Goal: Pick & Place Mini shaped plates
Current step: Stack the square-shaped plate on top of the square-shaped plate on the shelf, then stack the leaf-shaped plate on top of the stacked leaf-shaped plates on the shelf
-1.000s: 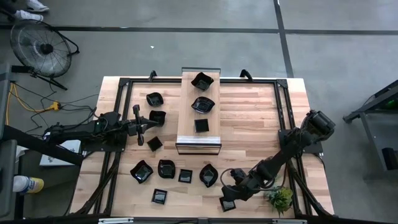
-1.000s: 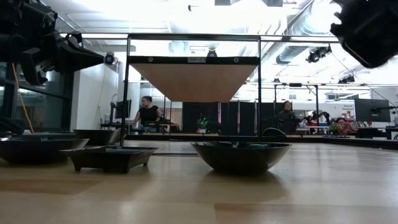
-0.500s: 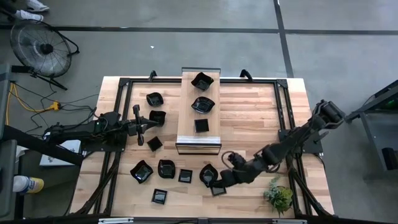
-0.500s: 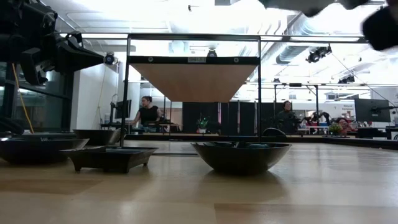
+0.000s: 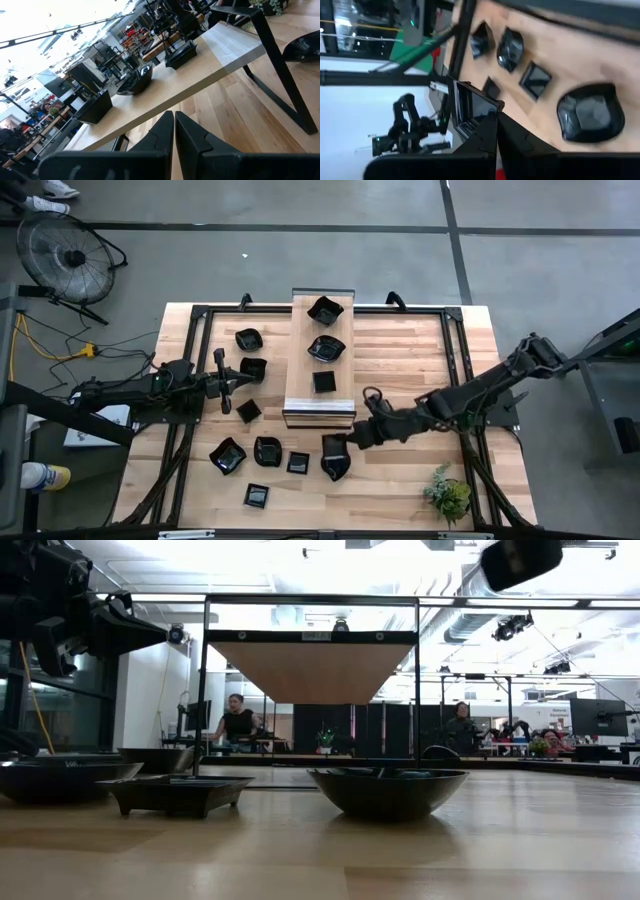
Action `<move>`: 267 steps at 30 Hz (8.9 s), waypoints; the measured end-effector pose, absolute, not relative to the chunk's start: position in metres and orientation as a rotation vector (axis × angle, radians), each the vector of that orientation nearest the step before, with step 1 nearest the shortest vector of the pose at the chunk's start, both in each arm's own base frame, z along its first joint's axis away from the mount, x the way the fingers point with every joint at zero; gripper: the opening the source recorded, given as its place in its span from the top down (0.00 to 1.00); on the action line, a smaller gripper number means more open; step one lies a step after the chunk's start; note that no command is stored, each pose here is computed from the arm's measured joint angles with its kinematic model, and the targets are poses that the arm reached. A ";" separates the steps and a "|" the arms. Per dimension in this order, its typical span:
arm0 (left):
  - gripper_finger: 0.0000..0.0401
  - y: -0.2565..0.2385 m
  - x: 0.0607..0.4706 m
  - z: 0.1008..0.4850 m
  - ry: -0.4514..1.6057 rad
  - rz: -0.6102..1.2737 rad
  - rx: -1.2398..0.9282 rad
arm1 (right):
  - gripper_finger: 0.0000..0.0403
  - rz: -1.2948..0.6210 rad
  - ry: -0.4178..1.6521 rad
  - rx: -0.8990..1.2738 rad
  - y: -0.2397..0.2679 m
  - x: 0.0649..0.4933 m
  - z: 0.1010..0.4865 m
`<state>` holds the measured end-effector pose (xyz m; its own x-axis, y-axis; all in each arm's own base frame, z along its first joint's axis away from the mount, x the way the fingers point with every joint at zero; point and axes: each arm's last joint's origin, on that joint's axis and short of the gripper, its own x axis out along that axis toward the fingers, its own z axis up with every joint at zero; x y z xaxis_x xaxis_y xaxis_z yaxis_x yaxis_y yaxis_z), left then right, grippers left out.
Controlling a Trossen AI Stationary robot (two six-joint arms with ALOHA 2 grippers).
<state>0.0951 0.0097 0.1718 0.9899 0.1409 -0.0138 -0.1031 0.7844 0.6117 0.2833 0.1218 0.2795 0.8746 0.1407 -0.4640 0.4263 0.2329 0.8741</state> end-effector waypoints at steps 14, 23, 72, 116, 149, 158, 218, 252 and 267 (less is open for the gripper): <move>0.97 0.010 0.095 0.172 0.059 0.132 0.656 | 1.00 -0.191 0.439 1.269 0.077 0.302 0.284; 0.97 0.010 0.095 0.172 0.060 0.131 0.656 | 1.00 -0.218 0.436 1.218 0.044 0.308 0.283; 0.97 0.010 0.095 0.172 0.060 0.132 0.656 | 0.99 -0.296 0.618 1.222 -0.056 0.329 0.274; 0.97 0.010 0.095 0.172 0.060 0.132 0.656 | 0.83 -0.295 0.608 1.154 -0.045 0.317 0.288; 0.97 0.010 0.095 0.172 0.060 0.131 0.656 | 0.83 -0.382 0.744 1.272 0.103 0.274 0.296; 0.97 0.010 0.095 0.172 0.060 0.132 0.656 | 0.83 -0.457 0.838 1.337 0.140 0.274 0.272; 0.97 0.010 0.095 0.172 0.060 0.132 0.656 | 0.68 -0.659 0.900 1.499 0.183 0.334 0.141; 0.97 0.010 0.095 0.172 0.060 0.131 0.656 | 0.99 -0.679 0.906 1.428 0.173 0.336 0.139; 0.97 0.010 0.095 0.172 0.060 0.132 0.656 | 1.00 -0.406 0.897 1.473 0.182 0.349 0.154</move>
